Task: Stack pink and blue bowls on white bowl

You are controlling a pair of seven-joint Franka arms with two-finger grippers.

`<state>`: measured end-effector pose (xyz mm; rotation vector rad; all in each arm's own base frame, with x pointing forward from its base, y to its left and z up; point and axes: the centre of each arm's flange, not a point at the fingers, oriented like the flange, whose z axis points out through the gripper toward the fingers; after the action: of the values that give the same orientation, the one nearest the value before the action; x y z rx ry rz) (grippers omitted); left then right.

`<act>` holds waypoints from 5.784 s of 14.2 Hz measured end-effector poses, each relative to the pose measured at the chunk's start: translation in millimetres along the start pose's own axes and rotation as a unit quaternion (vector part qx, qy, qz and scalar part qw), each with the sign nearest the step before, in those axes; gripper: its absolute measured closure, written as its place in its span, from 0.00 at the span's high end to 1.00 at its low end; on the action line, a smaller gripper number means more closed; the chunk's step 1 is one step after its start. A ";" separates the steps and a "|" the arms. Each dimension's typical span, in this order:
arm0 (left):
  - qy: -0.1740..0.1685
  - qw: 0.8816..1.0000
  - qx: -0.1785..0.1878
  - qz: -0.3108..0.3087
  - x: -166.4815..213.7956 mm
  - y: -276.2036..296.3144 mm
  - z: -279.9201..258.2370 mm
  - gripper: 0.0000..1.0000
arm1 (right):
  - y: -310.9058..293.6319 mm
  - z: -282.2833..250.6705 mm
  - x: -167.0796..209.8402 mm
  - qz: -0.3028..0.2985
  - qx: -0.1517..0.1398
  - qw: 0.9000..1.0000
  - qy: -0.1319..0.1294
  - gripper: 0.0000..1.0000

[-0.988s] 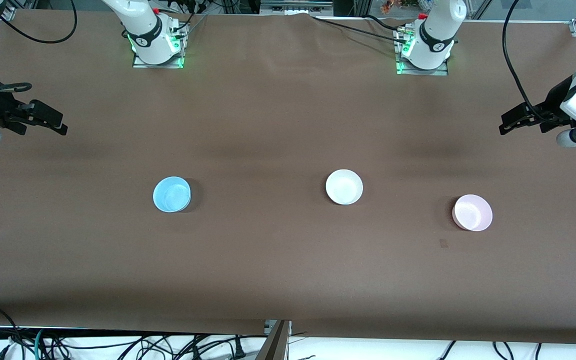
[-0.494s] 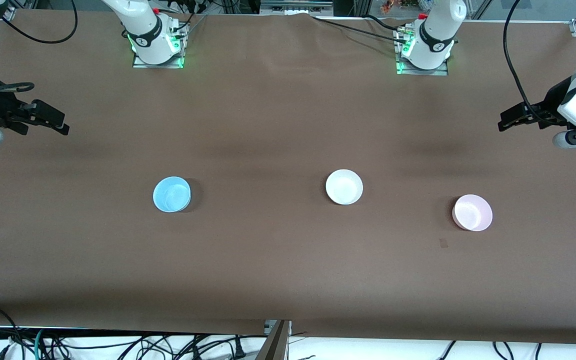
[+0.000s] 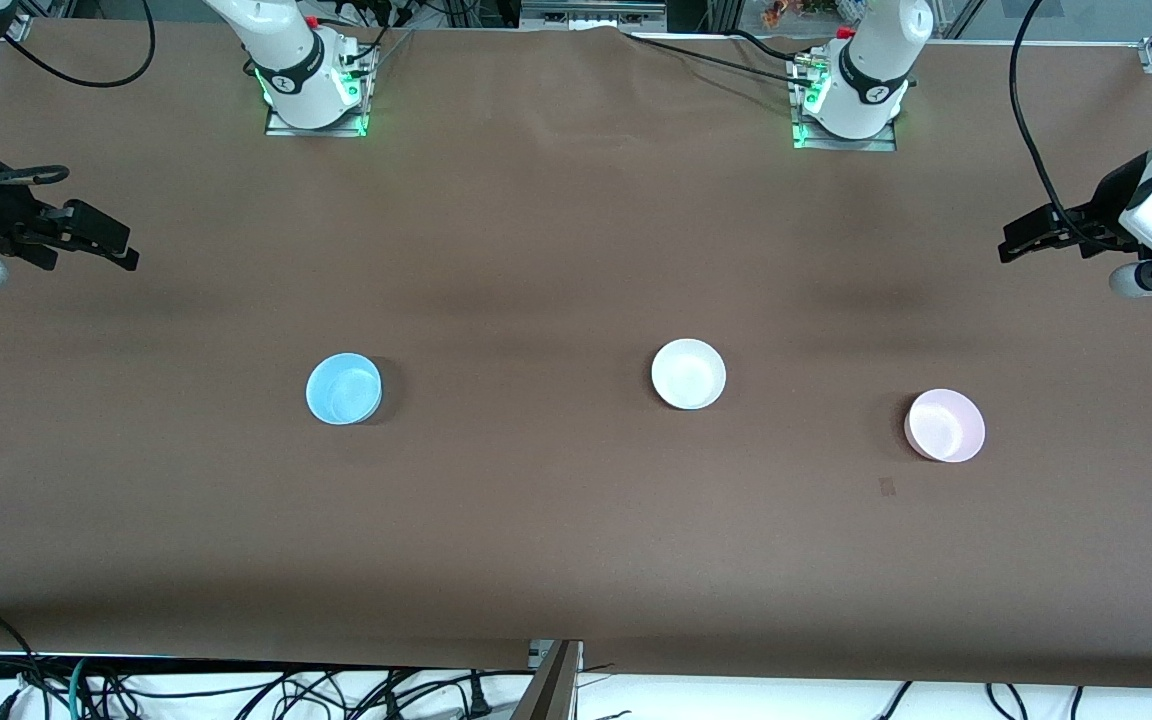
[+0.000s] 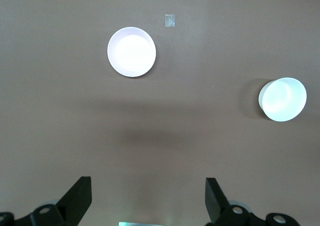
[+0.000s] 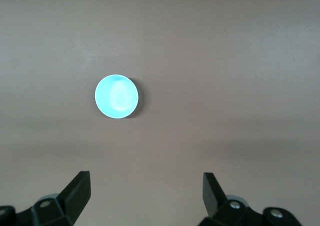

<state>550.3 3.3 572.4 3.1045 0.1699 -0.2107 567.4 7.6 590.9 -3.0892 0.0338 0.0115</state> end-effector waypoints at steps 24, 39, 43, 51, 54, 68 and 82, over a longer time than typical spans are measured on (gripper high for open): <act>0.047 0.998 -0.003 0.040 113.6 -105.4 118.6 1.00 | -2.2 3.0 1.1 -0.001 0.000 1.000 -0.003 1.00; 0.090 0.987 0.010 0.133 146.9 -139.7 344.8 1.00 | -4.1 -11.1 3.0 -0.006 0.001 1.000 0.012 1.00; 0.086 0.985 0.006 0.146 148.0 -134.8 355.8 0.79 | -2.2 -0.3 3.0 -0.004 0.001 1.000 -0.012 1.00; 0.081 0.980 0.006 0.182 149.5 -133.0 363.7 0.06 | -32.4 58.6 10.0 -0.031 -0.001 0.997 -0.075 1.00; 0.085 0.979 0.006 0.185 152.2 -130.6 358.8 0.05 | -37.7 109.3 15.2 -0.042 -0.020 0.996 -0.082 1.00; -0.034 0.984 -0.029 0.172 145.1 131.1 244.2 0.03 | -56.6 384.7 64.7 -0.077 0.004 0.997 0.022 1.00; -0.066 0.979 -0.033 0.189 87.2 282.5 311.7 0.03 | -58.2 372.0 56.9 -0.079 0.000 0.996 -0.037 0.27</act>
<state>625.8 -278.2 256.8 2.9655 -0.4027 -0.3856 623.0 83.9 222.0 -3.0793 -0.2132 0.1191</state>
